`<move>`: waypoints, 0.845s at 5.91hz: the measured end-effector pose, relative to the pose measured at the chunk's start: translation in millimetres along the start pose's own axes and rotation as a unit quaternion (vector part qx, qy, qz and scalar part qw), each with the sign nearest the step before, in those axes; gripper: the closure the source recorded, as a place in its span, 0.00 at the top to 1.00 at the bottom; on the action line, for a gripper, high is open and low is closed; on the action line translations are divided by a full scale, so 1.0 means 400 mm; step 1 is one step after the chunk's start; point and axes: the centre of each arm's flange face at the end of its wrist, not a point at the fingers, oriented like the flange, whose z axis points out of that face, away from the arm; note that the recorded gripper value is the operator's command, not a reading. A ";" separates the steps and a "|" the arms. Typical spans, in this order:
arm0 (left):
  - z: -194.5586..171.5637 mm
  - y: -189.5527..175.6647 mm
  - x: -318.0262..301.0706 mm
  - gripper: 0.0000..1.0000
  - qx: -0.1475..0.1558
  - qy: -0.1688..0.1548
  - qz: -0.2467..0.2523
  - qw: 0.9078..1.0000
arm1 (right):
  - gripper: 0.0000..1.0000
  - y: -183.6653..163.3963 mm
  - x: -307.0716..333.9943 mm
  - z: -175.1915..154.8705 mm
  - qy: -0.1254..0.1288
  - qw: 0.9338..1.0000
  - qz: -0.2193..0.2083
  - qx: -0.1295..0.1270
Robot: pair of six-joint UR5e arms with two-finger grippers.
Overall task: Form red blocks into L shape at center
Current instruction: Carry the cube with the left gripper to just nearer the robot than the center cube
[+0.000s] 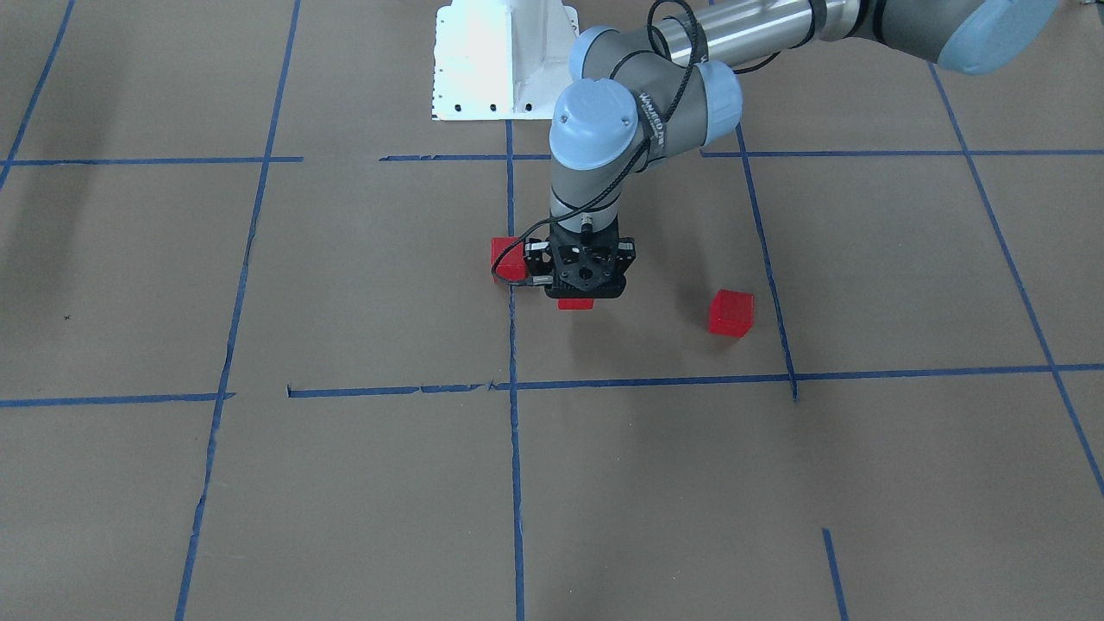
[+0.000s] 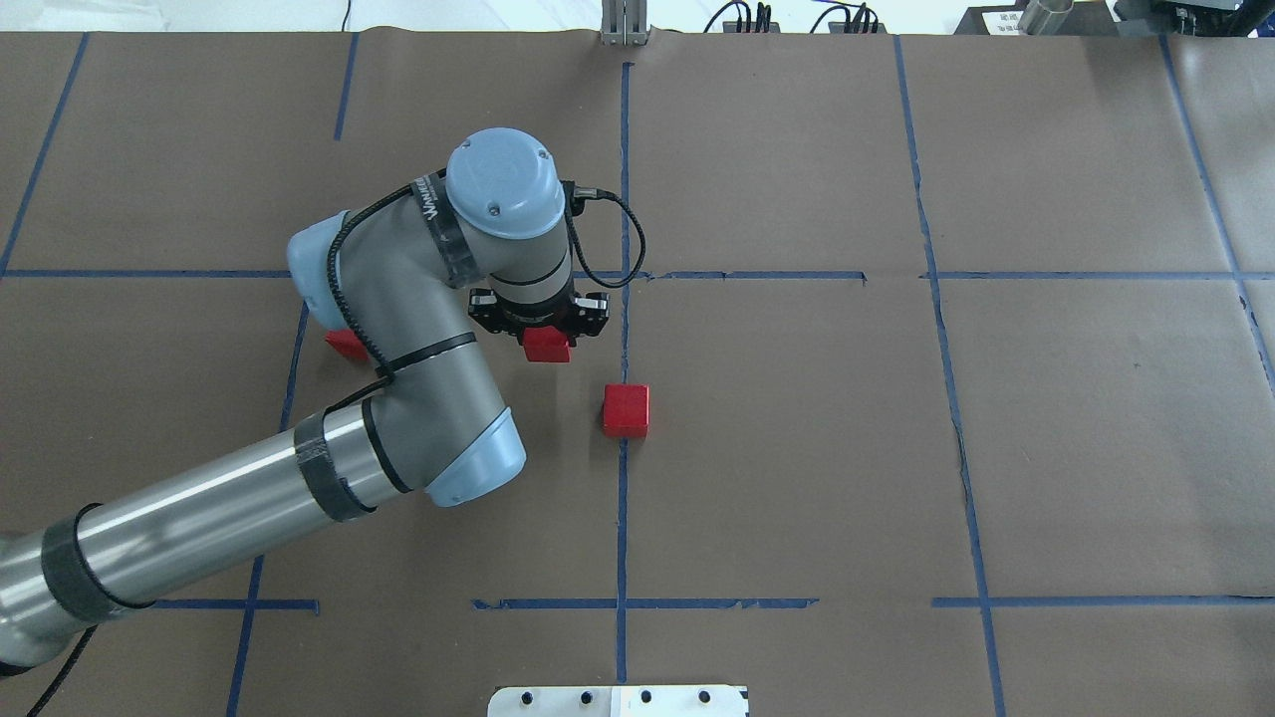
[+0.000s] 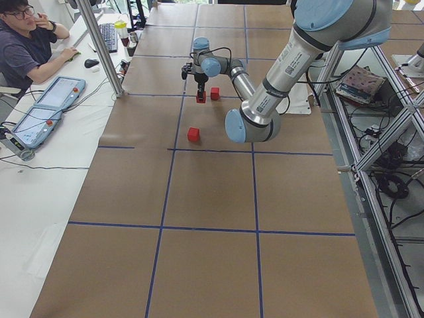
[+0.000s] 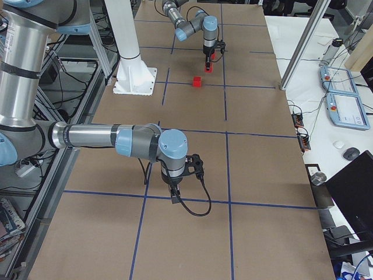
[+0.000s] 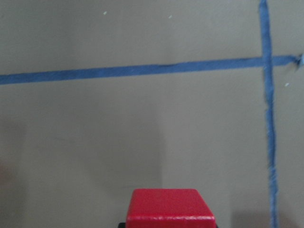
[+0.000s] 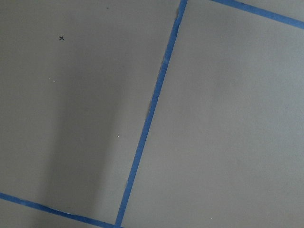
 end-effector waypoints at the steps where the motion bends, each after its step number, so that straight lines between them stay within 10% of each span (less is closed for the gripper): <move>1: 0.016 -0.031 0.069 0.13 -0.001 0.000 -0.016 1.000 | 1.00 0.000 0.000 0.000 0.000 1.000 0.000 0.000; 5: 0.086 0.012 0.176 0.13 -0.012 0.010 -0.011 1.000 | 1.00 -0.001 0.000 -0.002 0.001 1.000 0.000 0.000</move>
